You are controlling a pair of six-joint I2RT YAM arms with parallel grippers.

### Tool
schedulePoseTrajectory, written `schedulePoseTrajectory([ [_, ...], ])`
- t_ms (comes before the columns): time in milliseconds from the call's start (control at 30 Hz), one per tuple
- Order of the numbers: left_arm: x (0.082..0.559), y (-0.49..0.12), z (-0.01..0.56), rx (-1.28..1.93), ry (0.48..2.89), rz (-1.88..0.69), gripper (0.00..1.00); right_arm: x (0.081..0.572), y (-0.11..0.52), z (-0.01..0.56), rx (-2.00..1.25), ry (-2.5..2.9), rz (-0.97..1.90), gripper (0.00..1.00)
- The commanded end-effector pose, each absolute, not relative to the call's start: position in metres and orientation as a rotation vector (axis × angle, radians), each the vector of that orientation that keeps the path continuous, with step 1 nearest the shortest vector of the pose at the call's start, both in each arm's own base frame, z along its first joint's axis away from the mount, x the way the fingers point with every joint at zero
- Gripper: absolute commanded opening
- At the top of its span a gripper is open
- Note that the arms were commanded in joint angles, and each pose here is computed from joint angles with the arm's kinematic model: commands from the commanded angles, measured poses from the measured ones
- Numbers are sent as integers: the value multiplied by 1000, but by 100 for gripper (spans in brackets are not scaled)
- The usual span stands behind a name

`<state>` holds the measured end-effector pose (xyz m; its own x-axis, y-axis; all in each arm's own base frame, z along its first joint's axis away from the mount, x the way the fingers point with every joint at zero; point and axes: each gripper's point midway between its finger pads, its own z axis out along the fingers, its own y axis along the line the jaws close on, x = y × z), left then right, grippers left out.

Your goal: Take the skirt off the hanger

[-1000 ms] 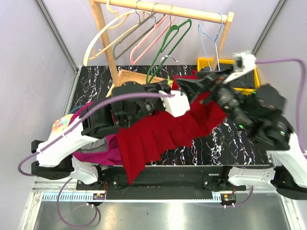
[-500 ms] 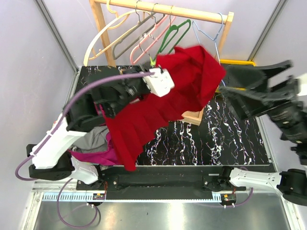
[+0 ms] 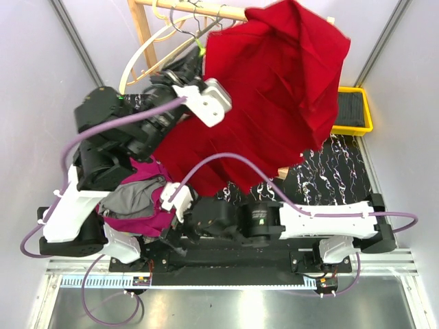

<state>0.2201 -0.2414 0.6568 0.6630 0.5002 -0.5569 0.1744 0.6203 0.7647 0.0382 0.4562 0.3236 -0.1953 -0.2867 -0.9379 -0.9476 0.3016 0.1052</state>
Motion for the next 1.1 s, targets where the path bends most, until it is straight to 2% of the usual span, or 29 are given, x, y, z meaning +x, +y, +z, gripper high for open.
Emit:
schedulePoseTrajectory([
  [0,207,-222,700,744,756,173,0,79,436,383,-812,1566,886,100],
  [133,205,-224,699,756,746,168,0,99,423,366,-692,1551,641,100],
  [267,207,-228,692,770,745,177,0,90,418,374,-628,1408,466,100],
  [333,208,-234,688,777,743,176,0,92,413,354,-587,1394,348,100],
  [367,209,-234,688,778,743,177,0,97,407,373,-488,1349,349,100],
  [533,212,-245,687,787,740,182,0,108,406,370,-378,1280,166,100],
  [667,211,-250,689,781,739,159,0,139,401,371,-296,1285,57,99],
  [700,211,-251,689,782,739,158,0,147,396,372,-265,1295,58,96],
  [733,210,-251,689,784,739,154,0,154,393,372,-229,1309,68,89],
  [800,207,-252,687,792,737,149,0,169,383,377,-190,1310,50,84],
  [933,206,-251,683,801,741,147,0,178,379,391,-168,1277,49,80],
  [1033,205,-251,682,804,741,142,0,179,386,394,-171,1259,54,57],
  [1067,206,-251,680,808,741,146,0,179,388,395,-171,1255,56,34],
])
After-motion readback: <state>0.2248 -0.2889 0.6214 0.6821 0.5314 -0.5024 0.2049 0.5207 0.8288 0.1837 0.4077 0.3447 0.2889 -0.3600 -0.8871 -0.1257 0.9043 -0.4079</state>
